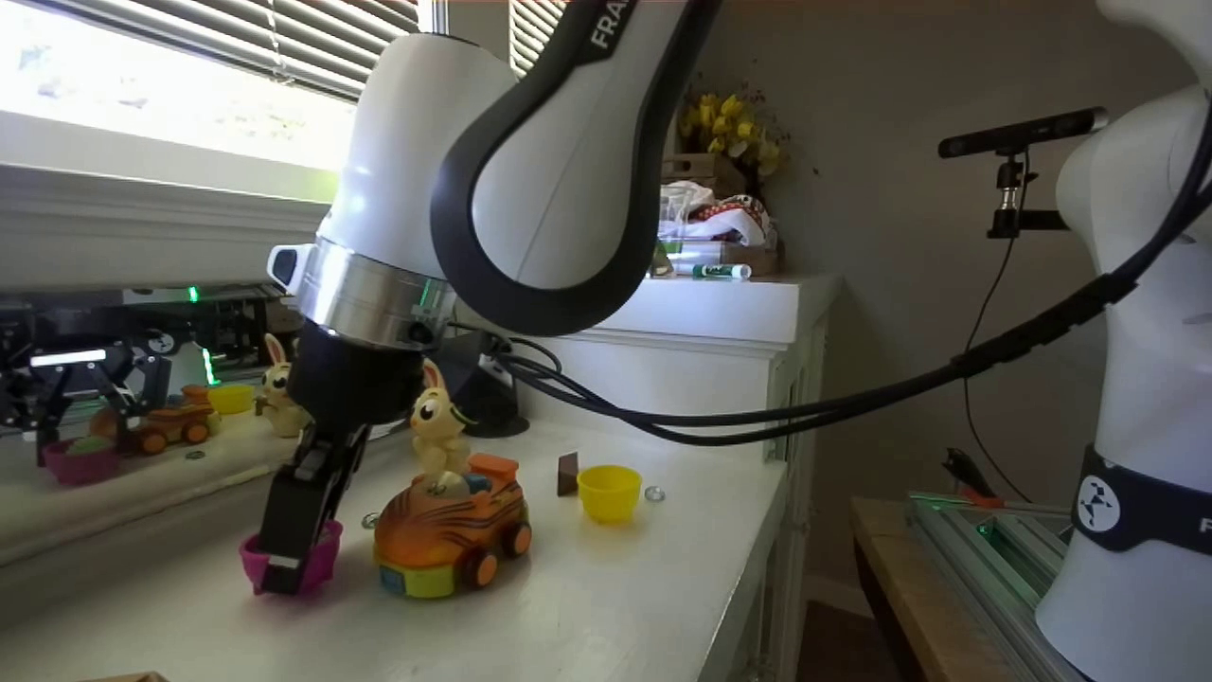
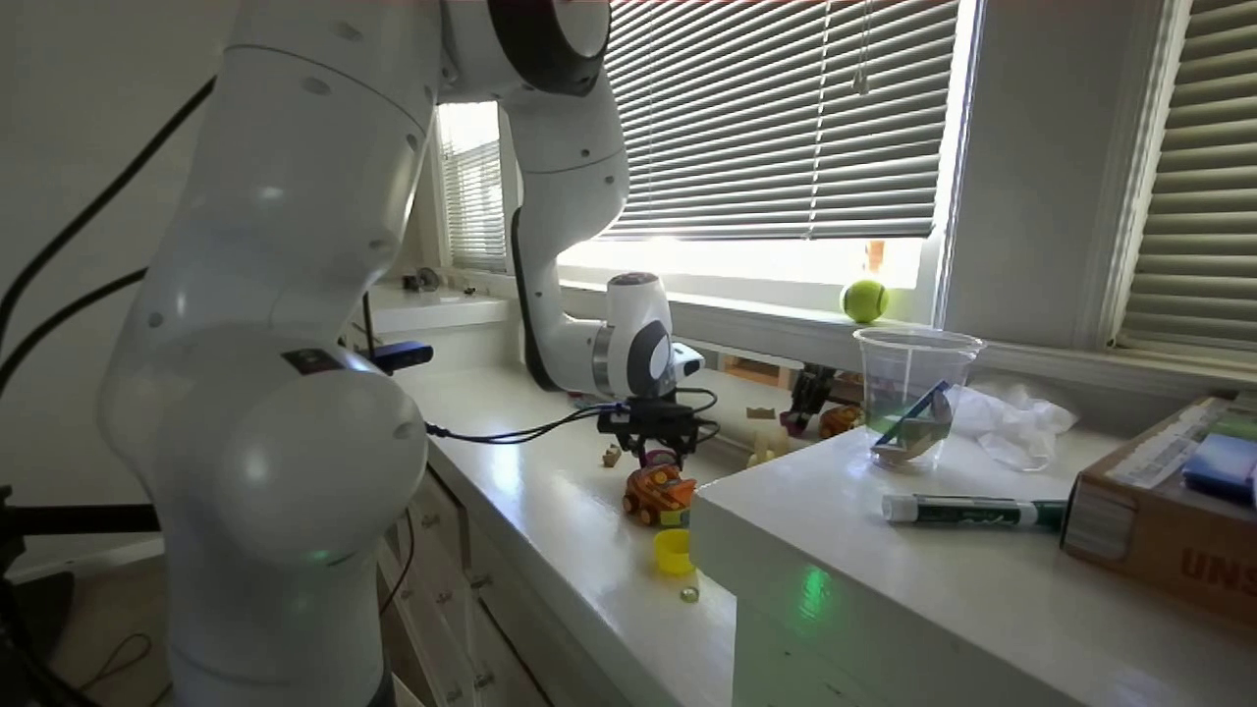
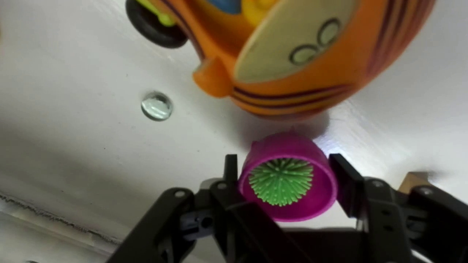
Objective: Put the pink bowl and tennis ball on top of the counter on the left.
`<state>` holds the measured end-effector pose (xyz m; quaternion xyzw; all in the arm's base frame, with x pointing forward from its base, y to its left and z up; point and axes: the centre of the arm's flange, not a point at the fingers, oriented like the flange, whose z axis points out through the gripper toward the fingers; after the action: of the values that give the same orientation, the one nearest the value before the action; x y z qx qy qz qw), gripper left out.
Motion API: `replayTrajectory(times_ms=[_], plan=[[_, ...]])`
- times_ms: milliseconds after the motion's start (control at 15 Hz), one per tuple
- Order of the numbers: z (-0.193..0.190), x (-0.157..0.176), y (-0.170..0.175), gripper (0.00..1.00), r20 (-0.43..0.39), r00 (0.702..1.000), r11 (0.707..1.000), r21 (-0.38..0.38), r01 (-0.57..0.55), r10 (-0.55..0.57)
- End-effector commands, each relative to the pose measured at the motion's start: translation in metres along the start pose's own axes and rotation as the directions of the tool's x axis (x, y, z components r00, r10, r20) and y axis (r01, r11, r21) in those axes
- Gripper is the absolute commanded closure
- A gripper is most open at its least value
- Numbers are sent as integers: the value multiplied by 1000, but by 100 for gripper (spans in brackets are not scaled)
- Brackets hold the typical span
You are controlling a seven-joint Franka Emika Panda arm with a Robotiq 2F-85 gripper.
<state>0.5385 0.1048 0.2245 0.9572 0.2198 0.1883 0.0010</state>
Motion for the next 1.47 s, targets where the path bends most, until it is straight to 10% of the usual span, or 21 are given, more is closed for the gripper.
replayTrajectory(times_ms=[0,200,267,467,1000,1400], plan=[[7,4,5,62,-24,999,1000,0,30,-30],[6,4,5,61,-23,999,999,-3,38,-38],[3,5,4,12,-21,999,999,5,33,-33],[-14,10,2,0,-27,999,1000,-5,25,-25],[-102,24,13,0,-44,994,988,-120,-101,96],[-179,26,60,0,-63,923,882,-277,-382,380]])
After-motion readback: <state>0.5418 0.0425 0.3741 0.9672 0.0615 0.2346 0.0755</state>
